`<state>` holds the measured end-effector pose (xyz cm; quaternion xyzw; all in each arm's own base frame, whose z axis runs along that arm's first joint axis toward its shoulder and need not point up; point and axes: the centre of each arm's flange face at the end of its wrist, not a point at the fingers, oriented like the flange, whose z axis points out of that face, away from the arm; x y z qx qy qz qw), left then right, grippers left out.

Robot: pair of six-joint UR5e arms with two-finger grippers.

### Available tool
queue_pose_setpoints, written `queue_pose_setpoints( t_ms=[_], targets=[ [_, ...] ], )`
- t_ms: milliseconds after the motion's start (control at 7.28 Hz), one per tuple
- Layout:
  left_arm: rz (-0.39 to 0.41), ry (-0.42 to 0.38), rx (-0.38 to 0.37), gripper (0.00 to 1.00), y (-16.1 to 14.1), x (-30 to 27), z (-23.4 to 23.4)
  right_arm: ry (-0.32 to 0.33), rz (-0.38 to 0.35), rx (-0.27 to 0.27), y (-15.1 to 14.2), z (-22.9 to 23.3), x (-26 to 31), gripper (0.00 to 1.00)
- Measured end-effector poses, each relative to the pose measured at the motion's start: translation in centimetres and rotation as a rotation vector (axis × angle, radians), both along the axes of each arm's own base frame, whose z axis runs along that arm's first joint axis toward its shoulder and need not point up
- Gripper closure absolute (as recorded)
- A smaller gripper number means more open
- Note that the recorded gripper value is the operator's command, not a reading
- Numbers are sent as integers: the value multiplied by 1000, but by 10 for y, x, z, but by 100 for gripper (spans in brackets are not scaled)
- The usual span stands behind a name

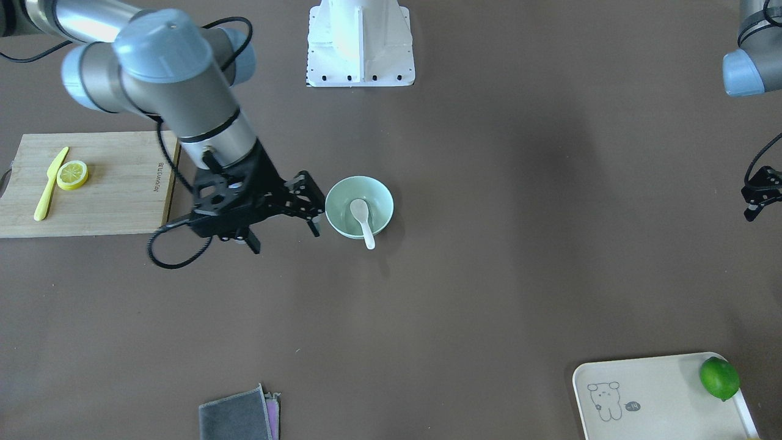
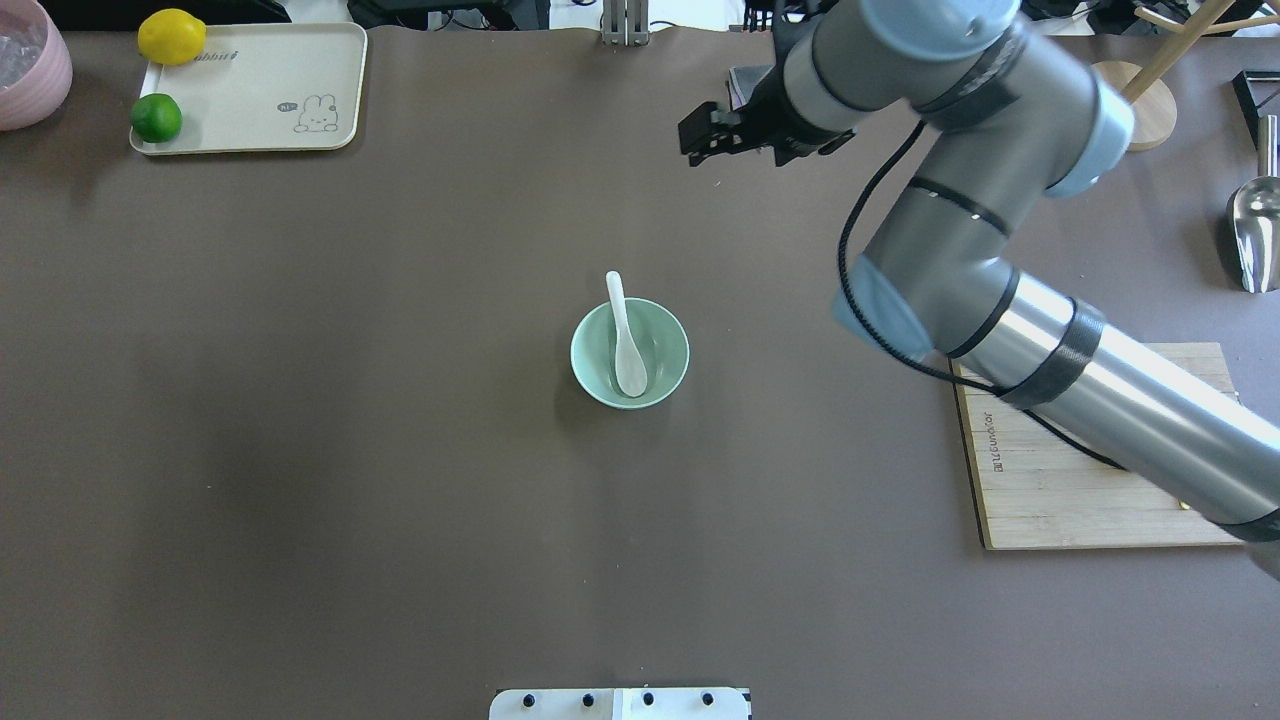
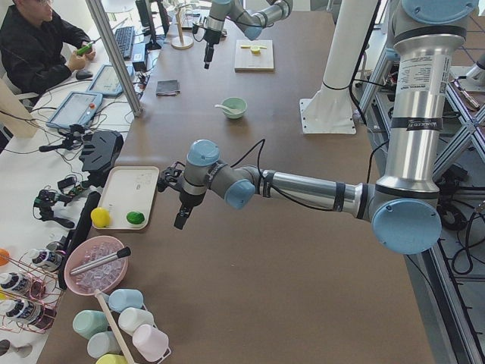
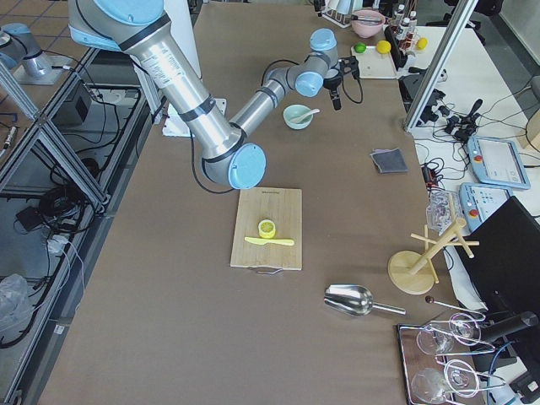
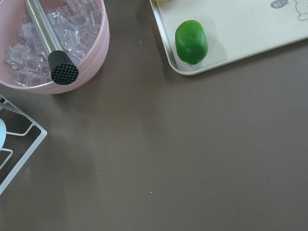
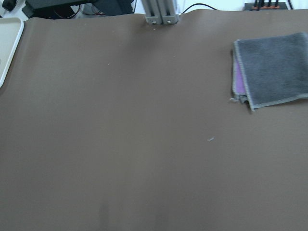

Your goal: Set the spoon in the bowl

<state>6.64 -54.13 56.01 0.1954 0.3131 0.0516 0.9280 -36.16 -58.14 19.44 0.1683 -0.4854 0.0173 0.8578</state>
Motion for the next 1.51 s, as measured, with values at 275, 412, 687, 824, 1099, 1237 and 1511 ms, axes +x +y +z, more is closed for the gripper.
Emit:
queue_pose_setpoints(
  t_ms=[275,412,687,824,1099,1237,1511],
  targets=[
    [1,-1,4,2,-2,1,-1,22,3,-66,-21,78,96,0],
    [0,-4,6,2,-1,0,0,35,-28,-95,-25,131,155,0],
    [0,4,36,2,3,0,4,80,-89,-125,-1,239,261,0],
    [2,8,42,2,6,-1,8,119,-113,-143,21,282,298,0],
    [4,7,24,2,6,0,20,188,-170,-202,52,340,363,0],
    [11,14,0,2,7,1,29,218,-203,-256,63,361,388,0],
    [60,107,-67,2,20,-2,43,284,-239,-377,82,398,411,0]
  ],
)
